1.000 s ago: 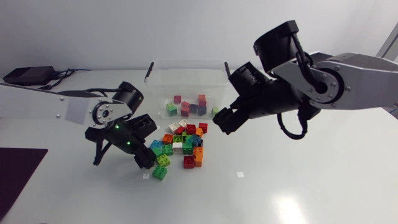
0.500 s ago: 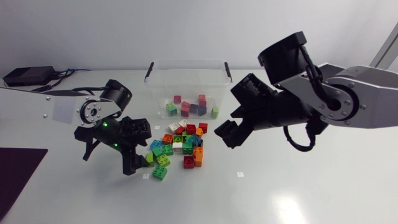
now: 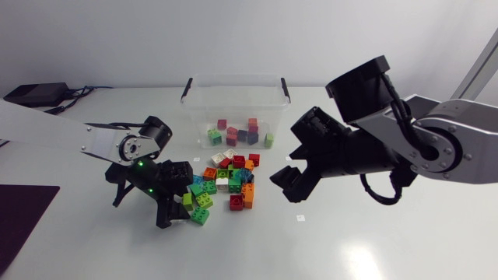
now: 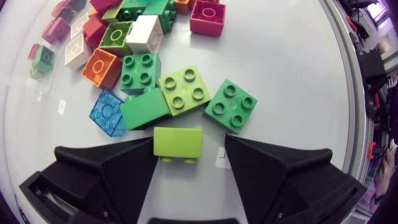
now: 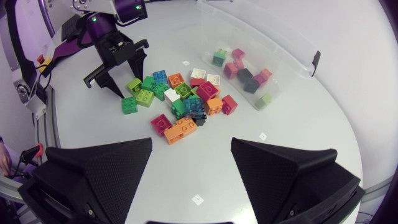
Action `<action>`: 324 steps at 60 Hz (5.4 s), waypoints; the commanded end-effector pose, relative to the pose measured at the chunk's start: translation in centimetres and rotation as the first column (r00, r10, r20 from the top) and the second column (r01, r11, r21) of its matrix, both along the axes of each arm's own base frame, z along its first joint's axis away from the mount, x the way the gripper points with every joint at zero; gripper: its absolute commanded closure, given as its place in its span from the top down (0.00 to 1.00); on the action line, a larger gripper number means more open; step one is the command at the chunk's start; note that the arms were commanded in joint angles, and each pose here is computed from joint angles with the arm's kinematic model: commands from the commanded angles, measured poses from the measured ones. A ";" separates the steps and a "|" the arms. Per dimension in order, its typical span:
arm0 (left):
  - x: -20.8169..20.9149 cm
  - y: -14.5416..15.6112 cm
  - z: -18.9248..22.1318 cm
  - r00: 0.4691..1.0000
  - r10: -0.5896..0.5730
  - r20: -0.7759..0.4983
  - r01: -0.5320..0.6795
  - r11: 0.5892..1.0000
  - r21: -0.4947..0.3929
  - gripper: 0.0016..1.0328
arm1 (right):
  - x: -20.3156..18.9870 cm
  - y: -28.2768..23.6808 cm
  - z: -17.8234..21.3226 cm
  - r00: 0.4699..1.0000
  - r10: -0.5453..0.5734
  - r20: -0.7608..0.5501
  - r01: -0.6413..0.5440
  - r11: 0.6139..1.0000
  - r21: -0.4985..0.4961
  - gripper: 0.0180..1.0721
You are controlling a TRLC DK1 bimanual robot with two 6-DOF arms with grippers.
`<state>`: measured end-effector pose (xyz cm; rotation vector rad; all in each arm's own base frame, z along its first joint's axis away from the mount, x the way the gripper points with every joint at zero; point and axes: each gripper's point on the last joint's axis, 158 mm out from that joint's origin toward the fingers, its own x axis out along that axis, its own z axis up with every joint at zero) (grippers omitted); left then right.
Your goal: Place the duplo bricks in the container
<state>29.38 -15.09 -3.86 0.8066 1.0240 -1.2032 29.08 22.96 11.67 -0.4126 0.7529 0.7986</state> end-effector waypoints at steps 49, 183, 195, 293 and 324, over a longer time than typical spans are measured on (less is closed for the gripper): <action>-2.5 1.9 6.8 0.988 0.042 0.150 -0.026 0.994 -0.110 0.24 | -1.4 5.2 -10.5 0.957 0.186 -0.224 -0.238 0.943 -0.234 0.87; 21.6 -3.8 21.3 0.853 0.443 0.275 -0.258 0.817 -0.516 0.24 | -1.5 4.1 -12.3 0.857 0.435 -0.276 -0.492 0.849 -0.192 0.19; 24.2 -4.4 21.2 0.832 0.491 0.258 -0.298 0.788 -0.539 0.26 | -1.1 4.2 -8.7 0.876 0.426 -0.227 -0.468 0.865 -0.180 0.19; -0.4 -0.1 6.7 0.982 0.104 0.158 -0.079 0.984 -0.161 0.95 | 24.5 4.0 5.9 0.979 -0.162 0.124 0.143 0.978 0.149 0.20; -3.0 -1.0 -1.8 0.994 -0.061 0.087 0.063 0.998 -0.024 0.95 | 26.1 2.8 7.7 0.952 -0.252 0.170 0.226 0.961 0.162 0.91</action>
